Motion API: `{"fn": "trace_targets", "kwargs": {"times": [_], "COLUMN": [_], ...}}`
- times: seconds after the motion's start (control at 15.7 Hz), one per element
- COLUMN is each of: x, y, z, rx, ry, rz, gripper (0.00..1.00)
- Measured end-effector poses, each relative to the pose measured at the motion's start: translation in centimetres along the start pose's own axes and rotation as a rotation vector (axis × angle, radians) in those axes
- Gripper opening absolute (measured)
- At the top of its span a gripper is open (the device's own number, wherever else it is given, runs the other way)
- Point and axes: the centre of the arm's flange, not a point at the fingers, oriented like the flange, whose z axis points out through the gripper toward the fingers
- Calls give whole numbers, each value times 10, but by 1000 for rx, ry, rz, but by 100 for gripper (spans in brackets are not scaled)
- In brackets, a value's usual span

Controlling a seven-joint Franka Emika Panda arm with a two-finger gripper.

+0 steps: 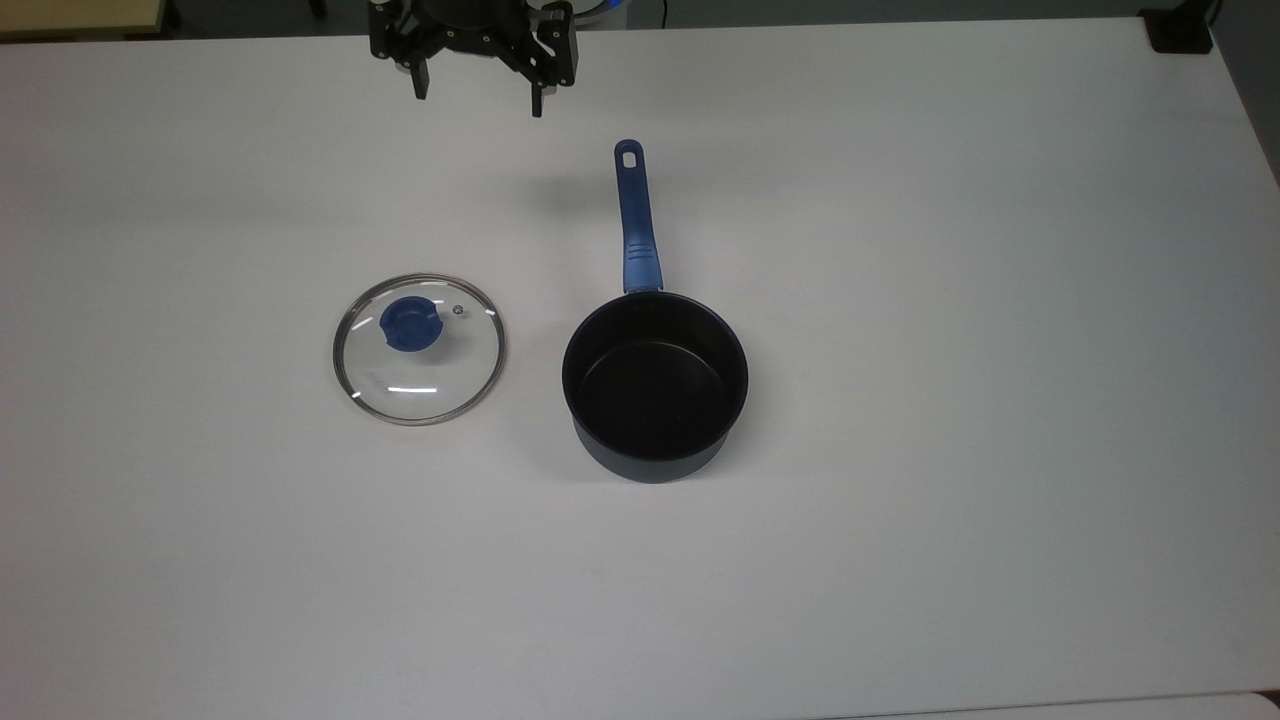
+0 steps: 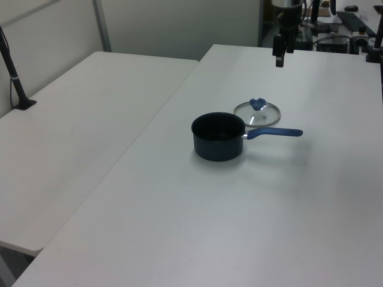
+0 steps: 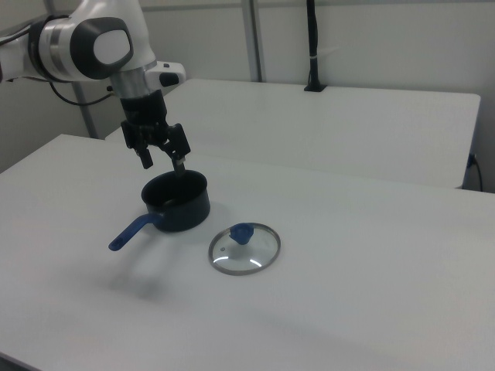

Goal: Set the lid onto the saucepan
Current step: 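Move the gripper over the glass lid and lower toward its blue knob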

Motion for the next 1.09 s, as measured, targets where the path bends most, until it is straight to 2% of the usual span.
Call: {"fn": "trace_targets", "kwargs": {"times": [0.64, 0.83, 1.09], "x": [4, 14, 42], "y": [5, 31, 75], "z": [-2, 9, 69], "rx": [3, 2, 11], "ry": [27, 54, 49], "rz": [0, -100, -240], "gripper": [100, 100, 100]}}
